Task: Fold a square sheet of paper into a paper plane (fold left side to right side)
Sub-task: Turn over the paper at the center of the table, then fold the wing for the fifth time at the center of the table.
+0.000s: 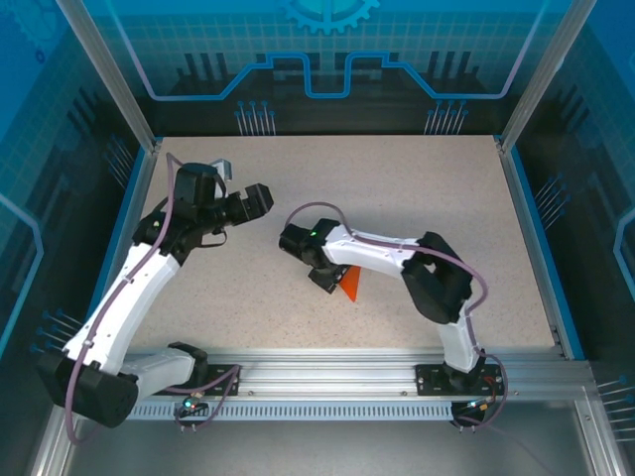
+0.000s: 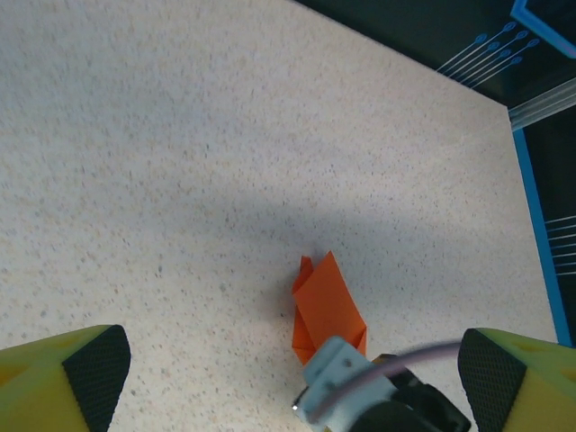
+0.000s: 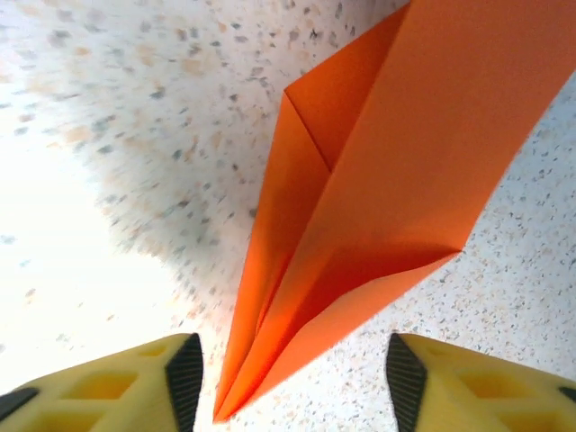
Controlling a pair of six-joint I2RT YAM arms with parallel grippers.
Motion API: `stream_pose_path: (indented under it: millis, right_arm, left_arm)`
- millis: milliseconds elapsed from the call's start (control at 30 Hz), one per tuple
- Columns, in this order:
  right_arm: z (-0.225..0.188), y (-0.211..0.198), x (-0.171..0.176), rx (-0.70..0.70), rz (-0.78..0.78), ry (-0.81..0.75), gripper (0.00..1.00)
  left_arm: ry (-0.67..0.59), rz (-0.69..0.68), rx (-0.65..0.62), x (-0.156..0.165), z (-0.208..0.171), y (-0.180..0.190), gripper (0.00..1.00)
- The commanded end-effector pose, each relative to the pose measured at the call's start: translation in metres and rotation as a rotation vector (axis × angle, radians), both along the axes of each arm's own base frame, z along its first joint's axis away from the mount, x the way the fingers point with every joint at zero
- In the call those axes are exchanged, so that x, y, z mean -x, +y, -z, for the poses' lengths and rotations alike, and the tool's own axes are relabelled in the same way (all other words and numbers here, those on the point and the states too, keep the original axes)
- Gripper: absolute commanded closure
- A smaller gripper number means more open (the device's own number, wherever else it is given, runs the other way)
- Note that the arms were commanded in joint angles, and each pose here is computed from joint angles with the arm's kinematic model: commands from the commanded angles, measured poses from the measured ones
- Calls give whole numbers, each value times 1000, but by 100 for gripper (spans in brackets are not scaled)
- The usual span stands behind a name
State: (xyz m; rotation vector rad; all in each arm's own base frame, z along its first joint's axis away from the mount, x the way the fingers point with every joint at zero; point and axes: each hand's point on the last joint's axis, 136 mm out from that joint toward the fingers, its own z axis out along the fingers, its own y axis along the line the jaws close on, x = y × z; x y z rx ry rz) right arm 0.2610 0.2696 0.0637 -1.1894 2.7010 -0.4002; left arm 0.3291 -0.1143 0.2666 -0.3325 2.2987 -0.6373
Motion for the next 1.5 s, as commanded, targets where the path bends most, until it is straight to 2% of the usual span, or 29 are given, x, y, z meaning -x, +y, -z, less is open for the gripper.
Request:
stream_pose_path:
  millis: [0, 267, 433, 467, 600, 900, 1000, 1067, 1267, 1333, 1467]
  right_arm:
    - [-25, 4, 8, -192, 73, 17, 35]
    - [-54, -21, 3, -538, 272, -33, 30]
    - [-73, -35, -9, -779, 369, -95, 23]
    - [-75, -38, -10, -808, 386, -105, 20]
    - [-84, -48, -15, -920, 431, -121, 17]
    - [-82, -75, -16, -1029, 513, -185, 0]
    - [-79, -81, -17, -1038, 521, -207, 0]
    - [-75, -82, -17, -1027, 513, -206, 0]
    - [-60, -85, -21, -940, 476, -175, 0]
    - [-59, -81, -23, -987, 475, -122, 0]
    - [-59, -78, -34, -1104, 467, -90, 1]
  left_arm:
    - [98, 28, 129, -2, 17, -12, 4]
    - [297, 184, 329, -12, 88, -62, 13]
    - [383, 264, 349, -11, 124, -95, 14]
    - [393, 276, 349, -11, 129, -101, 14]
    - [443, 309, 344, -14, 153, -124, 14]
    - [511, 368, 317, -28, 194, -159, 21]
    - [522, 385, 301, -31, 206, -165, 29]
    - [522, 402, 299, -33, 211, -169, 37]
    - [475, 463, 253, -33, 217, -168, 75]
    - [445, 493, 240, -31, 213, -168, 83]
    - [383, 561, 212, -25, 205, -166, 92]
